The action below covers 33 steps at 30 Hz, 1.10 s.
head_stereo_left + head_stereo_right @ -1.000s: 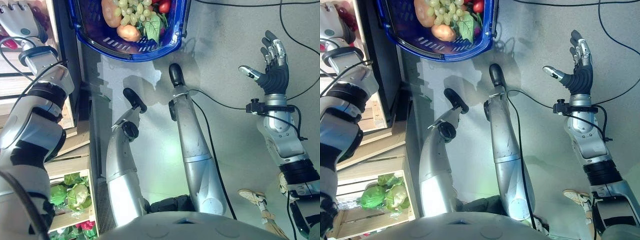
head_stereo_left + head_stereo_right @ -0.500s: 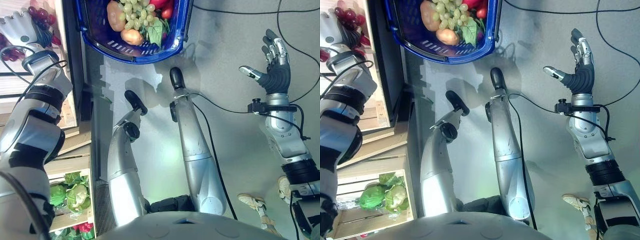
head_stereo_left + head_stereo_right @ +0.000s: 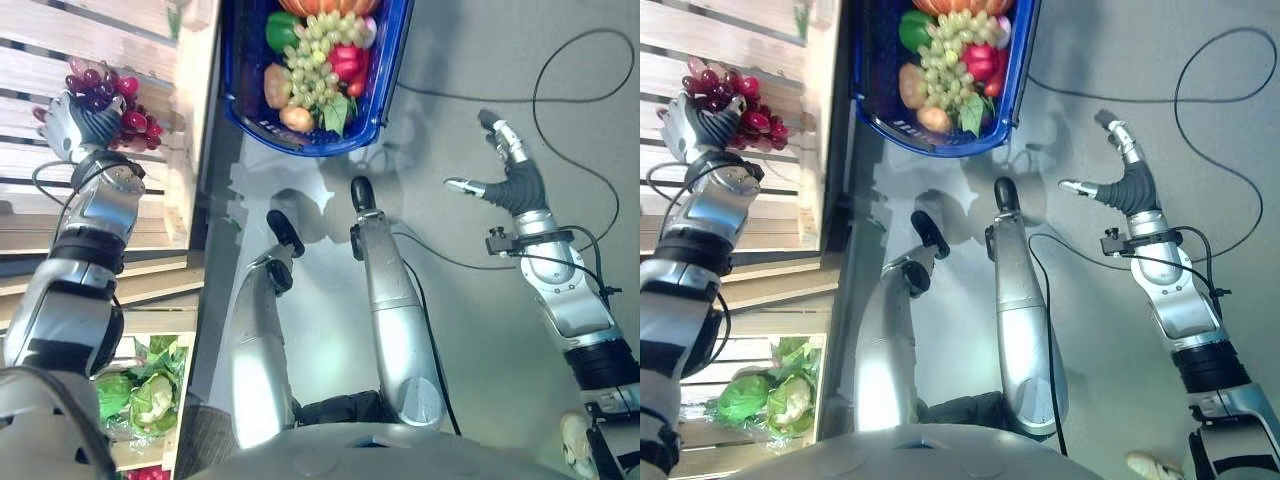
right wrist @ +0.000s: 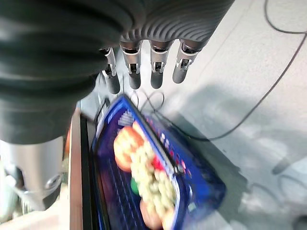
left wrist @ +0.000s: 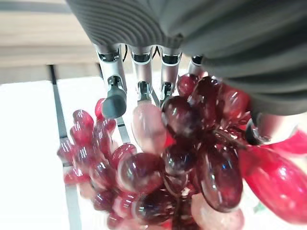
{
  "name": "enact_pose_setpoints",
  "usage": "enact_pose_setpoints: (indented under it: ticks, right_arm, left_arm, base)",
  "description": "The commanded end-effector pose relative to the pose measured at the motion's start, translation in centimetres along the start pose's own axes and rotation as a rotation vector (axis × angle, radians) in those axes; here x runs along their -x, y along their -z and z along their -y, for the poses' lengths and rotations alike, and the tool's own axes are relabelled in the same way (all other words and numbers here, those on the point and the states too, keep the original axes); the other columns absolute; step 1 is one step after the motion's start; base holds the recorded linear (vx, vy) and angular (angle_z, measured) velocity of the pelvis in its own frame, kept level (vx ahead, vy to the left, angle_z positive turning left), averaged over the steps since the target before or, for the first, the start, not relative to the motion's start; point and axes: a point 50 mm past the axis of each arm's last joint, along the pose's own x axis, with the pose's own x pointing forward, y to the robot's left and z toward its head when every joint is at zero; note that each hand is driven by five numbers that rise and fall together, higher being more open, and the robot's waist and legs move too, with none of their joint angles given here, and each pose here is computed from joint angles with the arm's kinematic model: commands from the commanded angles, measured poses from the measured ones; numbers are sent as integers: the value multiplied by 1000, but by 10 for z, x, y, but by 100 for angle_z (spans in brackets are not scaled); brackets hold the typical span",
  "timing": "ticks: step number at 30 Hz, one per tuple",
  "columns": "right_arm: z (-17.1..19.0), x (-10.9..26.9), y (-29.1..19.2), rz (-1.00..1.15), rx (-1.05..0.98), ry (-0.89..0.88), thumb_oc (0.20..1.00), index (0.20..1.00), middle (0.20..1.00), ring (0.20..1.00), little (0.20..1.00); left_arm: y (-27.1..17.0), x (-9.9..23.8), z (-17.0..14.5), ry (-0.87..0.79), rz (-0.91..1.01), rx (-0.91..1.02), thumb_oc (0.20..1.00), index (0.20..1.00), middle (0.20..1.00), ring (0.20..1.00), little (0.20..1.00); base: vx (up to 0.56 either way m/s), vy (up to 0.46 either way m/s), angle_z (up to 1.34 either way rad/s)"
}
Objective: Pick up fruits and vegetables into the basket
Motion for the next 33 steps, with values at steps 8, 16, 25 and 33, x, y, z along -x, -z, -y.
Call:
enact_pose_setpoints:
  ticks: [8,16,25,33]
  right_arm:
    - [-29,-2,-15,7,149,-268,1000,1000,1000,1000,1000]
    - [-60,-28,-28,33,211,-360,1000,1000,1000,1000,1000]
    - [-96,-50,-35,33,147,-417,1000,1000,1000,1000,1000]
    - [-99,-56,-40,17,117,-396,1000,1000,1000,1000,1000]
  left_arm:
    - [-18,23,-20,87,189,421,200,200,200,200,200]
    - [-59,42,-17,303,342,620,200,200,200,200,200]
    - [-92,66,-5,508,491,694,200,200,200,200,200]
    - [-94,56,-8,391,541,443,1000,1000,1000,1000,1000]
  base:
    - [-44,-53,10]
    - [-22,-48,12]
    - [13,-43,15]
    - [8,-35,7]
